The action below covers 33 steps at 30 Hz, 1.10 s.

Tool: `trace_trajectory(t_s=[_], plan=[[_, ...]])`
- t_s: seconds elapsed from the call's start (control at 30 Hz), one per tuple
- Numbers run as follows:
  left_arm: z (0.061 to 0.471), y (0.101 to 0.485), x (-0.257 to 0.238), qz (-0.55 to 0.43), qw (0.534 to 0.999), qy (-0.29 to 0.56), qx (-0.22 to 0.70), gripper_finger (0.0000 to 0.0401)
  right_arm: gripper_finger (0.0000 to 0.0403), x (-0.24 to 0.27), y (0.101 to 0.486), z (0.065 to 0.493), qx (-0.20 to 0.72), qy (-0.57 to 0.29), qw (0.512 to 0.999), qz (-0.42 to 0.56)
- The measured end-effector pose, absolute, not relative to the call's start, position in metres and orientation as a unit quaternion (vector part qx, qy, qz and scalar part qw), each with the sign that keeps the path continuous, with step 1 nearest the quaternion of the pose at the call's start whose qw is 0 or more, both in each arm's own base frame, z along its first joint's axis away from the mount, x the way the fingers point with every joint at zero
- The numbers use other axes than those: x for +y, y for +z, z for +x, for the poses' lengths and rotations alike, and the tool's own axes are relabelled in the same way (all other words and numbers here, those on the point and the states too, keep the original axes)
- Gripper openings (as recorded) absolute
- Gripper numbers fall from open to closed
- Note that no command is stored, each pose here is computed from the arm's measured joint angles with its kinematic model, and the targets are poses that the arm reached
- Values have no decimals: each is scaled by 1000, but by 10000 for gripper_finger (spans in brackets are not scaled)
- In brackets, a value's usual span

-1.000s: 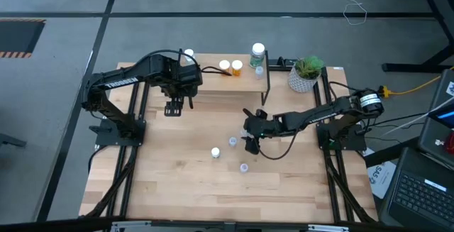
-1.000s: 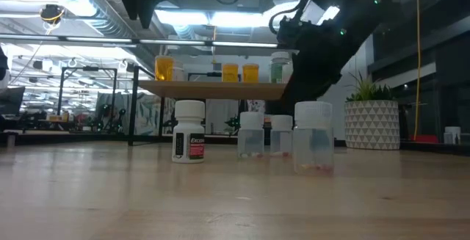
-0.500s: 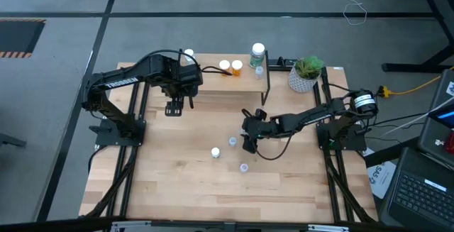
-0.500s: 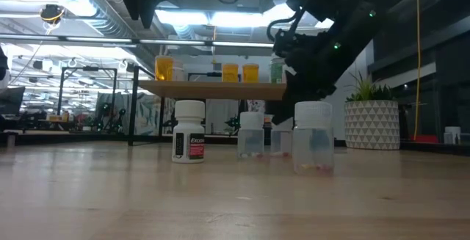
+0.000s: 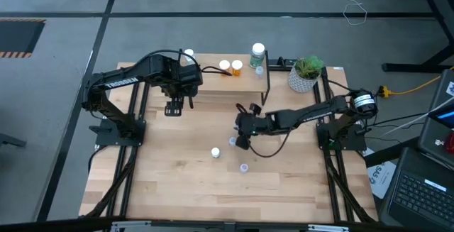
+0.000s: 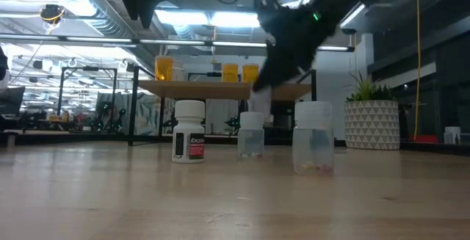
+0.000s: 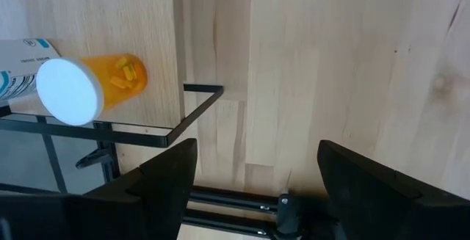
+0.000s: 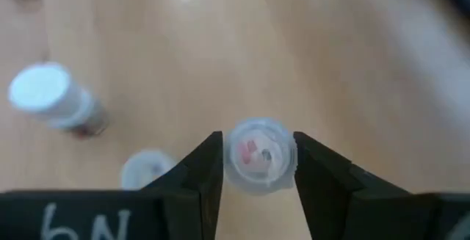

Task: Pick and place medicine bottles onto shelf by color
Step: Put the transparent medicine bottle on the shelf

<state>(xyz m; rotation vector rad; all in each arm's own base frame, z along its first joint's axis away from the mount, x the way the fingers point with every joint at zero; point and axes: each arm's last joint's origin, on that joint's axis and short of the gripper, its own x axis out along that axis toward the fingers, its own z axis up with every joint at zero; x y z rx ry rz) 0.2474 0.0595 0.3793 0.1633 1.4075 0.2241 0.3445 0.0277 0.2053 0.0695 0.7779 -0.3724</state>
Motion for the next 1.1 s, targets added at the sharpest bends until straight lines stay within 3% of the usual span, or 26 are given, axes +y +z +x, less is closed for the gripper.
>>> trace_trajectory(t_s=[0.2, 0.4, 0.63, 0.93, 1.1], plan=[[244, 382, 60, 84, 751, 113, 645, 279, 139, 7, 275, 354, 399, -277, 872, -63], [230, 393, 60, 96, 762, 133, 626, 279, 139, -34, 323, 356, 386, -303, 870, -54], [211, 408, 56, 92, 785, 146, 595, 279, 139, -96, 318, 346, 395, -316, 861, 46], [210, 413, 56, 93, 804, 154, 566, 279, 139, -120, 311, 340, 401, -298, 861, 89], [210, 413, 56, 91, 805, 152, 566, 279, 198, -126, 311, 338, 403, -304, 859, 90]])
